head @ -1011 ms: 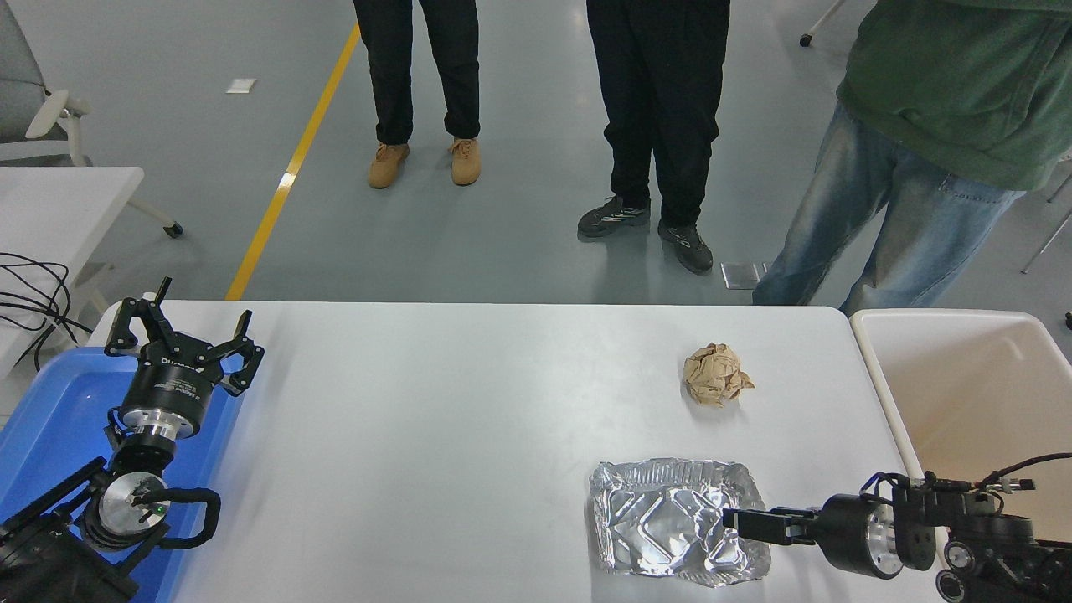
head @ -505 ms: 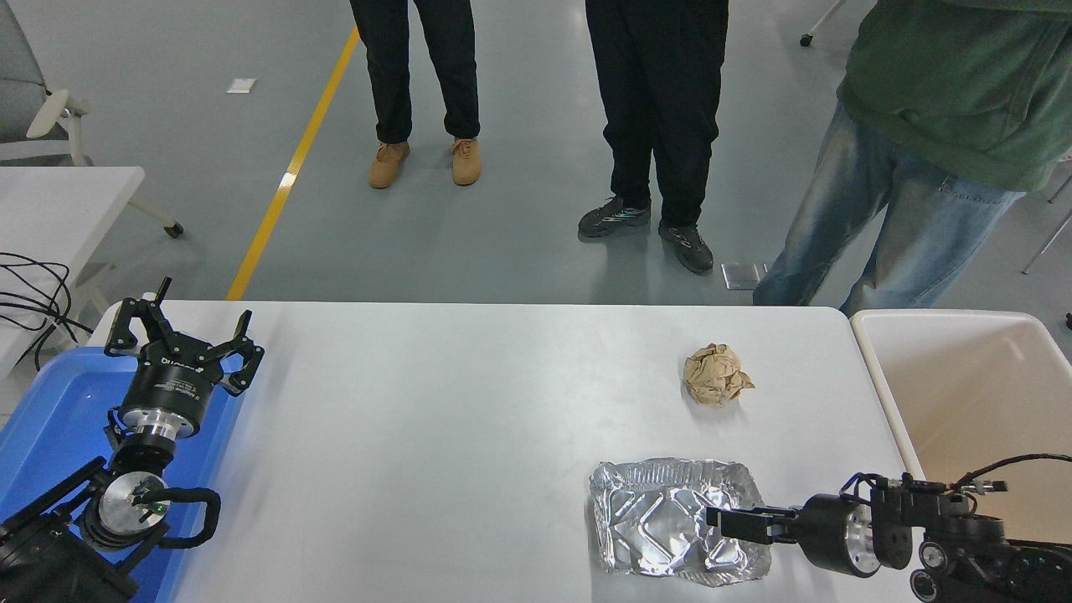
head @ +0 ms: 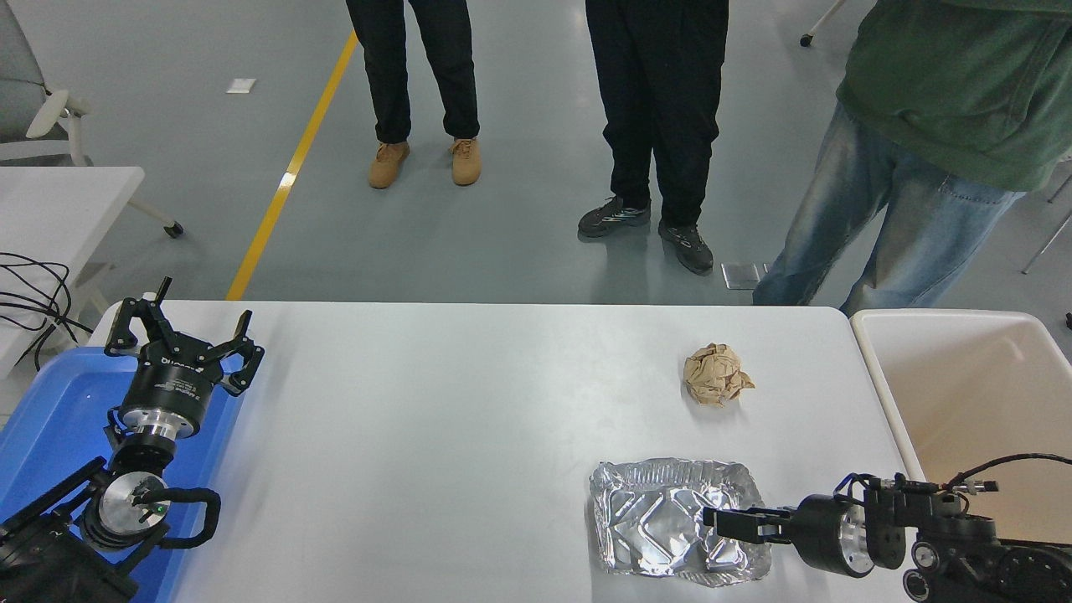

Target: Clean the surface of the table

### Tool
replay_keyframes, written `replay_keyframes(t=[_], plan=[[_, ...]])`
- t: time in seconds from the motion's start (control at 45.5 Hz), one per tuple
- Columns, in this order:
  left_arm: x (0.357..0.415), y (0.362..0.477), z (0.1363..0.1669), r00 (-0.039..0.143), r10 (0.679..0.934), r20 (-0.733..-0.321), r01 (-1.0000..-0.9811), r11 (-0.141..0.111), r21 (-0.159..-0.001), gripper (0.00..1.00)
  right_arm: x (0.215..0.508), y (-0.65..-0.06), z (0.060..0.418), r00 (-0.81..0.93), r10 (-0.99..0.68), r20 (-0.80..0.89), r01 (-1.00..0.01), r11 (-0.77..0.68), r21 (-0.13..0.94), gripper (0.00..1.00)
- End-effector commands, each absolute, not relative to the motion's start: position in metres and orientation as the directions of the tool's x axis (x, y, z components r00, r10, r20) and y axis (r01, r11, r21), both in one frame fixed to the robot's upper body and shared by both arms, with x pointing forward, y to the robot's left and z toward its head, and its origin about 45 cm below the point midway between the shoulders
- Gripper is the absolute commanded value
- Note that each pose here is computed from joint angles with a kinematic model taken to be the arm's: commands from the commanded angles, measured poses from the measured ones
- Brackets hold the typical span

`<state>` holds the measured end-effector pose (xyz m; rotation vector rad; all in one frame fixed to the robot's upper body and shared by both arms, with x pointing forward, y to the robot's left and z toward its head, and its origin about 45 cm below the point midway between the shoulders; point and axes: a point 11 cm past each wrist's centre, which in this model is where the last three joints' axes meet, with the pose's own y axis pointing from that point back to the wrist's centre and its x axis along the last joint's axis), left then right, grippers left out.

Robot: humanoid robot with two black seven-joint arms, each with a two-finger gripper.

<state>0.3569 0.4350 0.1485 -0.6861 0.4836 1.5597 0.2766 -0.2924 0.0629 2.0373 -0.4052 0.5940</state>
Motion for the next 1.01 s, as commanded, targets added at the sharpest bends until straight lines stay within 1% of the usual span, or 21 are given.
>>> replay_keyframes(t=[0.0, 0.044, 0.088, 0.154, 0.22, 0.33, 0.44, 0.527, 0.549, 0.571, 0.703, 0.989], plan=[[0.3568, 0.435, 0.1484, -0.02, 0.736, -0.676, -0.9897, -0.11, -0.091, 0.99, 0.277, -0.293, 0.063, 0.826, -0.039, 0.563, -0.504, -0.499, 0.705, 0.44], [0.3568, 0.435, 0.1484, -0.02, 0.736, -0.676, -0.9897, -0.11, -0.091, 0.99, 0.277, -0.292, 0.063, 0.826, -0.038, 0.562, -0.502, -0.501, 0.705, 0.4], [0.357, 0.435, 0.1486, -0.019, 0.736, -0.677, -0.9898, -0.109, -0.092, 0.99, 0.277, -0.293, 0.063, 0.826, -0.038, 0.562, -0.503, -0.499, 0.706, 0.38], [0.3568, 0.435, 0.1484, -0.02, 0.736, -0.676, -0.9897, -0.11, -0.091, 0.99, 0.277, -0.293, 0.062, 0.827, -0.035, 0.561, -0.501, -0.501, 0.706, 0.3], [0.357, 0.435, 0.1486, -0.019, 0.736, -0.677, -0.9898, -0.109, -0.092, 0.99, 0.276, -0.293, 0.062, 0.827, -0.031, 0.561, -0.499, -0.501, 0.707, 0.26], [0.3568, 0.435, 0.1484, -0.02, 0.736, -0.676, -0.9897, -0.11, -0.091, 0.99, 0.277, -0.293, 0.062, 0.828, -0.029, 0.56, -0.497, -0.501, 0.709, 0.16], [0.3568, 0.435, 0.1484, -0.02, 0.736, -0.676, -0.9897, -0.11, -0.091, 0.99, 0.276, -0.292, 0.062, 0.828, -0.022, 0.56, -0.491, -0.51, 0.706, 0.0], [0.357, 0.435, 0.1486, -0.019, 0.736, -0.677, -0.9898, -0.109, -0.092, 0.99, 0.275, -0.291, 0.063, 0.827, -0.009, 0.562, -0.484, -0.521, 0.703, 0.0], [0.3575, 0.435, 0.1492, -0.017, 0.736, -0.677, -0.9897, -0.109, -0.093, 0.99, 0.275, -0.291, 0.063, 0.828, -0.005, 0.561, -0.48, -0.522, 0.705, 0.0], [0.3568, 0.435, 0.1484, -0.02, 0.736, -0.676, -0.9897, -0.11, -0.091, 0.99, 0.274, -0.291, 0.062, 0.829, 0.0, 0.559, -0.476, -0.525, 0.705, 0.0], [0.357, 0.435, 0.1486, -0.019, 0.736, -0.677, -0.9898, -0.109, -0.092, 0.99, 0.272, -0.292, 0.061, 0.834, 0.026, 0.551, -0.459, -0.523, 0.719, 0.0], [0.357, 0.435, 0.1486, -0.019, 0.736, -0.677, -0.9898, -0.109, -0.092, 0.99, 0.282, -0.295, 0.069, 0.835, 0.028, 0.55, -0.46, -0.513, 0.724, 0.0]])
